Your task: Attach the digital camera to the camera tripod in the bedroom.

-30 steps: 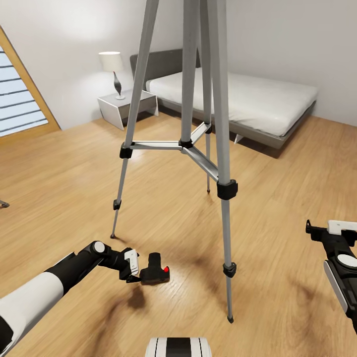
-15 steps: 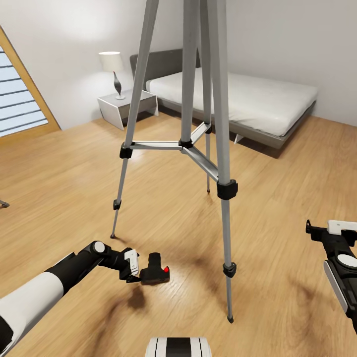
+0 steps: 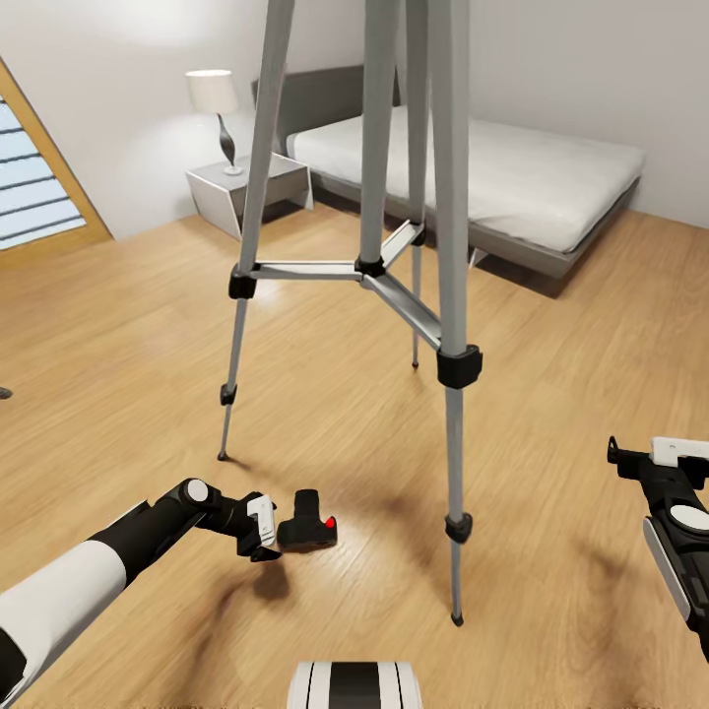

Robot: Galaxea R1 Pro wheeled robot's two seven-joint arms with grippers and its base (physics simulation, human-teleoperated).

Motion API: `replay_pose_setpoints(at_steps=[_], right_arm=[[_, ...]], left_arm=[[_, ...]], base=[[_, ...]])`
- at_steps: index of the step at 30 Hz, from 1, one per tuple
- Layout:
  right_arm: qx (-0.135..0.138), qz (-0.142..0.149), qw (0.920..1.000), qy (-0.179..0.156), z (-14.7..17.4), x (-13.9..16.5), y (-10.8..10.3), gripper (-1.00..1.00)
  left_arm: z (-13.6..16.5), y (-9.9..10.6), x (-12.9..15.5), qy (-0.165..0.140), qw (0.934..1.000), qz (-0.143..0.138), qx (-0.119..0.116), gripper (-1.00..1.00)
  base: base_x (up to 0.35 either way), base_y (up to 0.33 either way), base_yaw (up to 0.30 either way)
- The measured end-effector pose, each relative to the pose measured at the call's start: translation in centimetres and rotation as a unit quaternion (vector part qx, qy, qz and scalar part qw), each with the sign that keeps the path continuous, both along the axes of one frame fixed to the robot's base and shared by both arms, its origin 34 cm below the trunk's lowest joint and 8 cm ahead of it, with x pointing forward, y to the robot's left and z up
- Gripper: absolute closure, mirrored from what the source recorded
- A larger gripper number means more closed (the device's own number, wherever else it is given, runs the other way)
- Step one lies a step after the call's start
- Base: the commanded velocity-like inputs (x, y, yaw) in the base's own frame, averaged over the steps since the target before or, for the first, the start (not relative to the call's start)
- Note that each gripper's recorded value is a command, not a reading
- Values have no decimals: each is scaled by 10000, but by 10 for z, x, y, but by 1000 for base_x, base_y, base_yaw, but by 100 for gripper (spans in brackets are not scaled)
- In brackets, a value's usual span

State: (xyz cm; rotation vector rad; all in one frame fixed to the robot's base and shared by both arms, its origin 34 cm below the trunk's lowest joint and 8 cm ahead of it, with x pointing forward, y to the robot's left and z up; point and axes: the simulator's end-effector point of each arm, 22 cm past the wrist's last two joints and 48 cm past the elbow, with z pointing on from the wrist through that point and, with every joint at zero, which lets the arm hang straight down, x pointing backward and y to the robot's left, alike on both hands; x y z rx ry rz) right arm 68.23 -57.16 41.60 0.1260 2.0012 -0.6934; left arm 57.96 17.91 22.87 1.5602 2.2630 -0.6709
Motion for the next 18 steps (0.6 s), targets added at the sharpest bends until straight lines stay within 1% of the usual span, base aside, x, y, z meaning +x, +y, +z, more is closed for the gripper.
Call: replay_pose_setpoints(at_steps=[13, 18], right_arm=[[0, 0, 9996, 265, -33, -5, 0, -100], [0, 0, 9993, 367, -46, -8, 0, -100]], left_arm=[[-27, -1, -14, 252, 9997, 4, -9, -100], [-34, -4, -17, 300, 9995, -24, -48, -100]], base=[[0, 0, 0], [0, 0, 0]])
